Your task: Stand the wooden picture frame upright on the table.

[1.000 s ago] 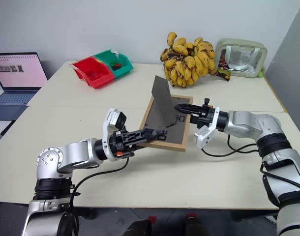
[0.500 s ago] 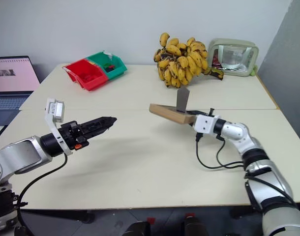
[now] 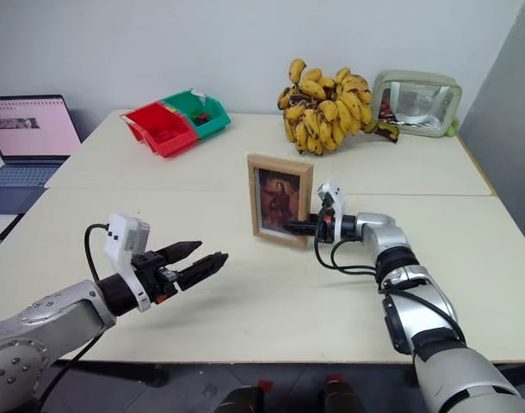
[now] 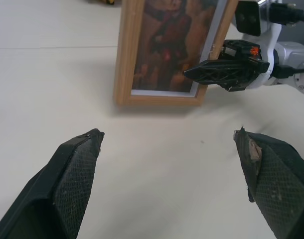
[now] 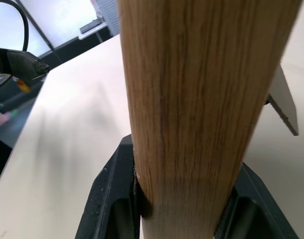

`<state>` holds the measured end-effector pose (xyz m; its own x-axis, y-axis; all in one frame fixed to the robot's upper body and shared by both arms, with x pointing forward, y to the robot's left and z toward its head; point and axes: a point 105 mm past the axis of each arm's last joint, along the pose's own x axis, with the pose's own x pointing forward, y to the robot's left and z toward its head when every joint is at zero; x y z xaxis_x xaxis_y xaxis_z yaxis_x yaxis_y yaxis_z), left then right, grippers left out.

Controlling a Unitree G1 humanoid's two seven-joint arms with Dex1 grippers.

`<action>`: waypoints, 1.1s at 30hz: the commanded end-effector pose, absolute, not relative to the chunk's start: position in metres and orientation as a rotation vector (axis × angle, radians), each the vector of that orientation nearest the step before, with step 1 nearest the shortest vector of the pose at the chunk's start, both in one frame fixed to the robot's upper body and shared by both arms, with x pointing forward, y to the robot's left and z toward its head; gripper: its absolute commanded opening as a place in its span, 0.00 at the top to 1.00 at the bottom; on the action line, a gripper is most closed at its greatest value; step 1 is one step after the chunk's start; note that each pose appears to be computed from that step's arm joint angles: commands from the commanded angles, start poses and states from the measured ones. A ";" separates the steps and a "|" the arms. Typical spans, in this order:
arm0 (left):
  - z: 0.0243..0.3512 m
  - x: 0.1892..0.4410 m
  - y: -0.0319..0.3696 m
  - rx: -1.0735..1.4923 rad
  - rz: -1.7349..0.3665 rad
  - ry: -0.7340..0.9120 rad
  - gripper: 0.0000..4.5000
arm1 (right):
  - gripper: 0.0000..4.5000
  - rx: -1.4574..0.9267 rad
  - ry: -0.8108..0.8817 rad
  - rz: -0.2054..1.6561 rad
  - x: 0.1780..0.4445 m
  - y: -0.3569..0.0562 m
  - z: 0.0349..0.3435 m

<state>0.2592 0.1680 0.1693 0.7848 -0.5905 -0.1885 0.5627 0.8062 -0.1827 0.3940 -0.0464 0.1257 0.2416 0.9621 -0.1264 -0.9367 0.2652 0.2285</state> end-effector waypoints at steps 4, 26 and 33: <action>0.176 0.253 0.165 -0.051 -0.634 0.189 0.00 | 0.71 0.150 0.270 1.329 0.389 -0.037 0.117; 0.181 0.272 0.200 0.044 -0.632 0.235 0.00 | 0.01 -0.408 0.263 1.146 0.363 -0.149 0.121; 0.213 0.301 0.229 0.093 -0.642 0.196 0.00 | 0.01 -0.254 0.246 1.037 0.331 -0.135 0.185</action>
